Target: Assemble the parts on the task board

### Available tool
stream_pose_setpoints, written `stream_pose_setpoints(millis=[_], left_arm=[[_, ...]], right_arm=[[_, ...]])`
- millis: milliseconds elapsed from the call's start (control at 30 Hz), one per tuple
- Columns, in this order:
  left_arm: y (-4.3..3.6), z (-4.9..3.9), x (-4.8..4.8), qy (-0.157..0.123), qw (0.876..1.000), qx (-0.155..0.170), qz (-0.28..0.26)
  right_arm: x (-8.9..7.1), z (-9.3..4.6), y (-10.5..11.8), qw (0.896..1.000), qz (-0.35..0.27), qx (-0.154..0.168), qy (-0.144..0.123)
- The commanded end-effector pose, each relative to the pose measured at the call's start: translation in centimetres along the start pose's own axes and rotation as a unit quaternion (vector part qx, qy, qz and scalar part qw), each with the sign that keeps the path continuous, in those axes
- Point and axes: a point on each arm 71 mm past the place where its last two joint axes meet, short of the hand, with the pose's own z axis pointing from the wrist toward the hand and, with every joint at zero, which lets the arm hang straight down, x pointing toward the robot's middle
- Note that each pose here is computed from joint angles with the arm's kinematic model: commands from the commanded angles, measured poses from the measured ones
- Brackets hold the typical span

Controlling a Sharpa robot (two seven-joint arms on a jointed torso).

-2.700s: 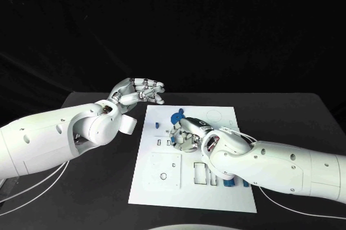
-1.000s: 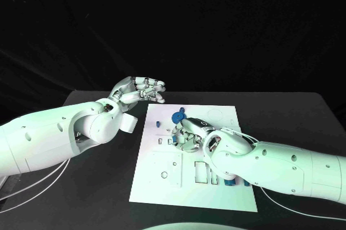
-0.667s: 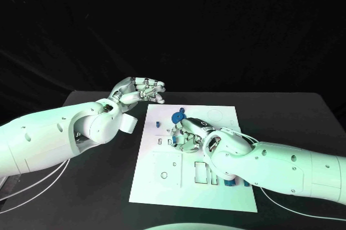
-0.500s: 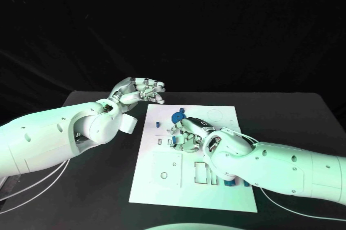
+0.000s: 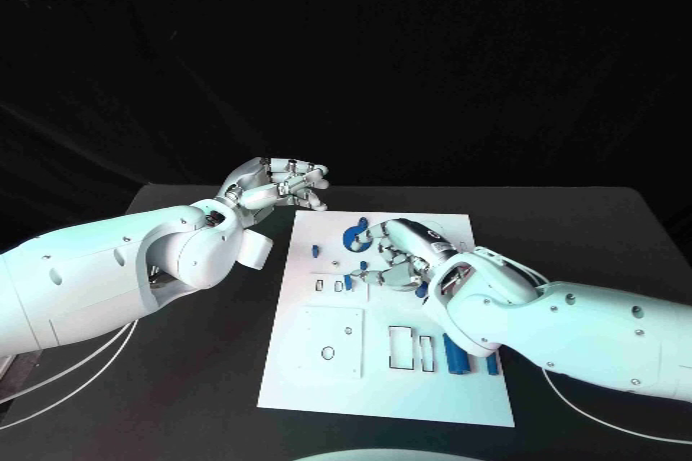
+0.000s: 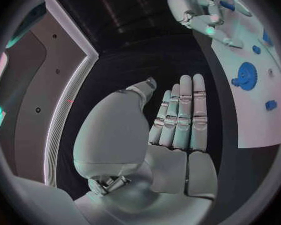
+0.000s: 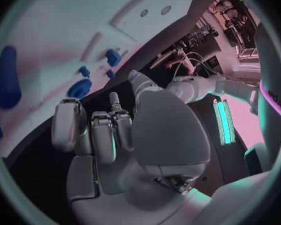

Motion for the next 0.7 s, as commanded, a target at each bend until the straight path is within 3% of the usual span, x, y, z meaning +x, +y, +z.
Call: stream_pose_setpoints(millis=[33,167,300,500,700], left_arm=[[0.69,0.04,0.59,0.044,0.997,-0.047,0.036],[1.28,0.03,0.66,0.059,0.991,-0.084,0.086],[2.15,0.07,0.88,0.079,0.976,-0.144,0.147],[3.09,0.22,1.05,0.116,0.932,-0.245,0.241],[3.05,0.92,1.53,0.149,0.886,-0.319,0.303]], right_arm=[[-2.6,-0.5,-0.1,0.996,0.085,-0.014,-0.018],[-5.7,-1.4,-0.9,0.992,0.122,0.0,-0.029],[-8.8,-2.6,-2.2,0.988,0.145,0.021,-0.056],[-11.8,-3.5,-4.5,0.982,0.159,0.054,-0.091],[-13.3,-3.7,-6.5,0.977,0.16,0.084,-0.11]])
